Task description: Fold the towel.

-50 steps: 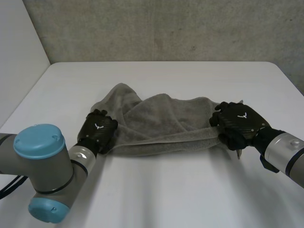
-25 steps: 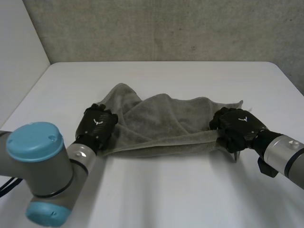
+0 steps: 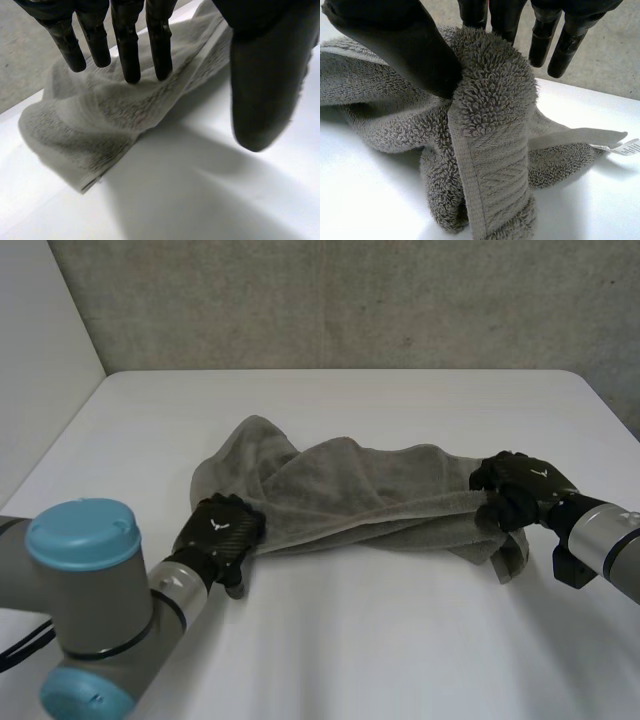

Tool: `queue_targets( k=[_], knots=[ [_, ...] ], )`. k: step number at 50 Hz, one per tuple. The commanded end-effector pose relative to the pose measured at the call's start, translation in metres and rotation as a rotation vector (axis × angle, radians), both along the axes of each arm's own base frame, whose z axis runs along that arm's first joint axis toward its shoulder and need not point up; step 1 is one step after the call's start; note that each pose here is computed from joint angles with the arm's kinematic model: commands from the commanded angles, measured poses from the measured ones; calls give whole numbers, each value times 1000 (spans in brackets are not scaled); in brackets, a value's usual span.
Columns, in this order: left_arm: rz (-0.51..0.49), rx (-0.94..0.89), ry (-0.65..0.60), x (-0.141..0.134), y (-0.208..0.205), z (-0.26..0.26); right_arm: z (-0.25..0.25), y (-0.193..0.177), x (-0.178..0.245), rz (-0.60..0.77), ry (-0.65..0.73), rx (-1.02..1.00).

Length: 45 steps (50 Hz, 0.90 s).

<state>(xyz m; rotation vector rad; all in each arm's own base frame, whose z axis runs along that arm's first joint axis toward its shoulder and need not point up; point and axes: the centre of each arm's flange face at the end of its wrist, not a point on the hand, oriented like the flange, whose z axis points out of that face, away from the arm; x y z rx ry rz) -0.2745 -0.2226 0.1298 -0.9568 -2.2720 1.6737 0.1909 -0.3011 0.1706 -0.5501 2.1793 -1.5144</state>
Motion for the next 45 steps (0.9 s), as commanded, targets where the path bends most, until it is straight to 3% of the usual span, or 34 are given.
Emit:
queue_targets(
  k=[1,25,30,34,40,45],
  knots=[
    [108,-39,-26,-1,-23,-9,-1,2,0,5,2,6],
    [106,-117,40,-25,-53,-1,-1,0,-3,0,-1,4],
    [122,-99,104,-22,-55,8,9,-1,-8,-17,-2,-16],
    [130,-146,192,-14,-54,46,20,2,-7,-14,-3,-42],
    [70,-178,222,-10,-39,71,34,13,-5,28,19,-60],
    [92,-139,199,1,-36,68,29,19,-5,54,106,-81]
  ],
)
